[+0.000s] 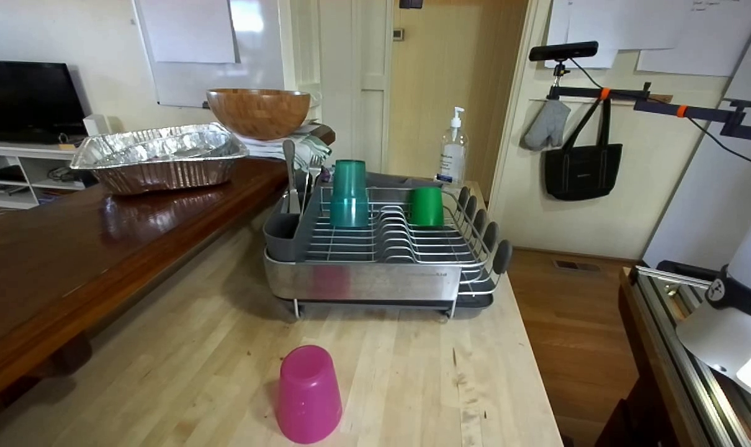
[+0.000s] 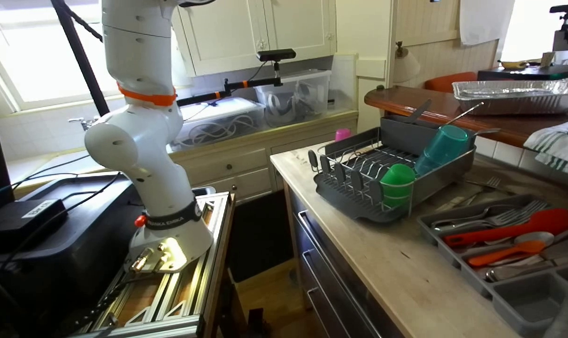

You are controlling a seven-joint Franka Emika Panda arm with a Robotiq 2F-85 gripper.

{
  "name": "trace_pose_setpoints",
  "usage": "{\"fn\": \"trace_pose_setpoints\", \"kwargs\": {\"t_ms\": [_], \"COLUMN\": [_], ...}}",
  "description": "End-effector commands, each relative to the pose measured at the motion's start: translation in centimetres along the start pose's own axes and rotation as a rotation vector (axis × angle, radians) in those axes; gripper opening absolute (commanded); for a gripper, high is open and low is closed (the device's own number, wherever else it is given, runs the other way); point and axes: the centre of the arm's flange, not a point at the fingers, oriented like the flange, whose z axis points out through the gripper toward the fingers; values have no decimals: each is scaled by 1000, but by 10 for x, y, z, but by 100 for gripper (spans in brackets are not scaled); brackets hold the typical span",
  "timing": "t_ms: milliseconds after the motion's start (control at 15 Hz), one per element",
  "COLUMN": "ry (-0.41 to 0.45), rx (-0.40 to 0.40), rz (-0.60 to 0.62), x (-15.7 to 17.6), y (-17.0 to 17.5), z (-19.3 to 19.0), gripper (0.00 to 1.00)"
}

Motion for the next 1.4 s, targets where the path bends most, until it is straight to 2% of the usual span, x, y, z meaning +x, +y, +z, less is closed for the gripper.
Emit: {"fn": "trace_pose_setpoints", "kwargs": {"t_ms": [0, 267, 400, 533, 600, 733, 933, 1067, 1333], "ry": [3, -31, -59, -64, -49, -59, -60, -102, -78], "rx": [23, 73, 90, 66, 92, 89, 88, 89, 130], "rz": [-206, -433, -541, -644, -557, -609, -625, -678, -828], "x": [27, 58, 69, 75, 85, 87, 85, 114, 171], "y": [-85, -159, -182, -192, -186, -193, -191, -221, -310], "z": [12, 23, 30, 32, 27, 30, 29, 38, 64], "gripper": [100, 100, 100, 100, 100, 100, 100, 100, 100]}}
